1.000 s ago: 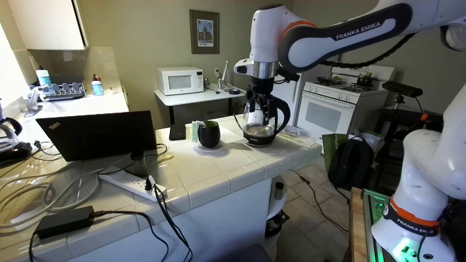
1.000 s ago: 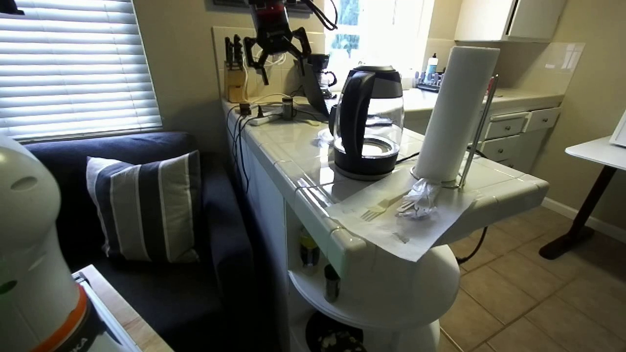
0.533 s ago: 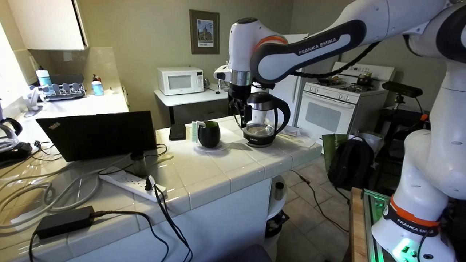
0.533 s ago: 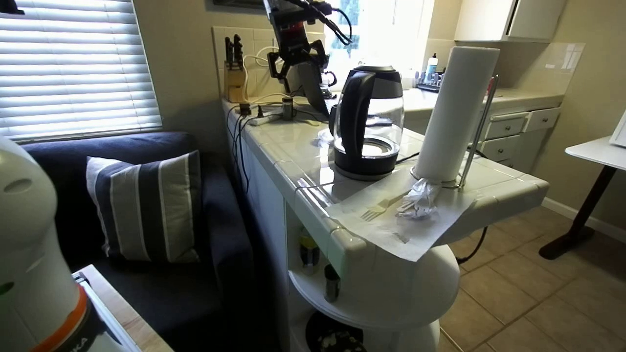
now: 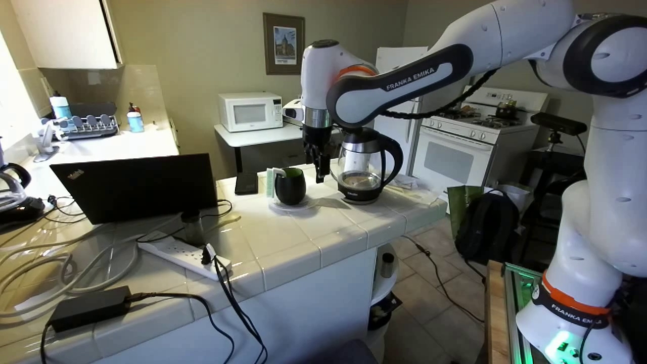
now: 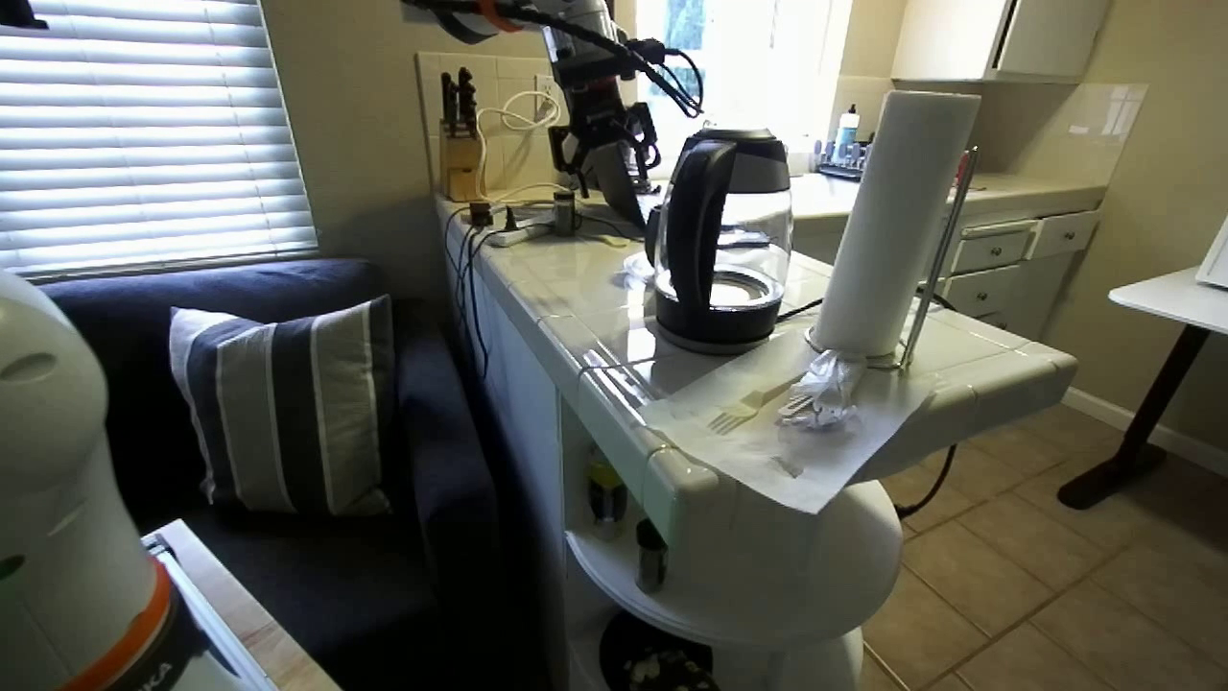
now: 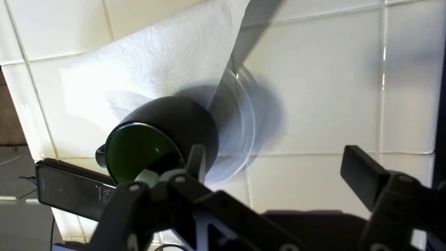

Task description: Move the black mug to the left

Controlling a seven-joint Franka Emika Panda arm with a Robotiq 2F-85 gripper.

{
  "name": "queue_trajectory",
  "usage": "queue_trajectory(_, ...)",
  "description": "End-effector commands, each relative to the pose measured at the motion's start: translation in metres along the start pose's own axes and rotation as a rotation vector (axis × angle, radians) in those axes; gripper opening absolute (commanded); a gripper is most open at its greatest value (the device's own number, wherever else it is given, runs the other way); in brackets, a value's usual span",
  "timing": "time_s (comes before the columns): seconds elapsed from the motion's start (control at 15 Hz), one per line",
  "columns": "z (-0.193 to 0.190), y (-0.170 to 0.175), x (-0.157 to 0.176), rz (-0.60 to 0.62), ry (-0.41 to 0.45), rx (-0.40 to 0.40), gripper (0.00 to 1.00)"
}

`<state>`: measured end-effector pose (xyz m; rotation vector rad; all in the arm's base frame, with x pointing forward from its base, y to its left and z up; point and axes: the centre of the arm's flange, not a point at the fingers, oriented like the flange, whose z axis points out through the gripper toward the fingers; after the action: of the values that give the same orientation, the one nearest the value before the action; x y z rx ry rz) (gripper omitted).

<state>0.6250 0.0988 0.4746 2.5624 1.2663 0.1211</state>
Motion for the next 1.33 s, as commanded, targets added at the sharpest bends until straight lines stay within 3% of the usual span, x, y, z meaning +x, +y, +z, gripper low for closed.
queue_trajectory(0.0, -0.001, 0.000, 0.000, 0.001, 0.002, -0.002, 1.00)
queue_trajectory(0.13, -0.003, 0.001, 0.001, 0.001, 0.005, -0.004, 1.00)
queue_trajectory(0.2, -0.001, 0.006, 0.007, 0.068, -0.010, 0.008, 1.00)
queue_trajectory(0.67, 0.024, 0.015, 0.031, 0.226, -0.025, -0.071, 1.00)
queue_trajectory(1.27, 0.055, 0.026, 0.046, 0.212, -0.004, -0.107, 1.00)
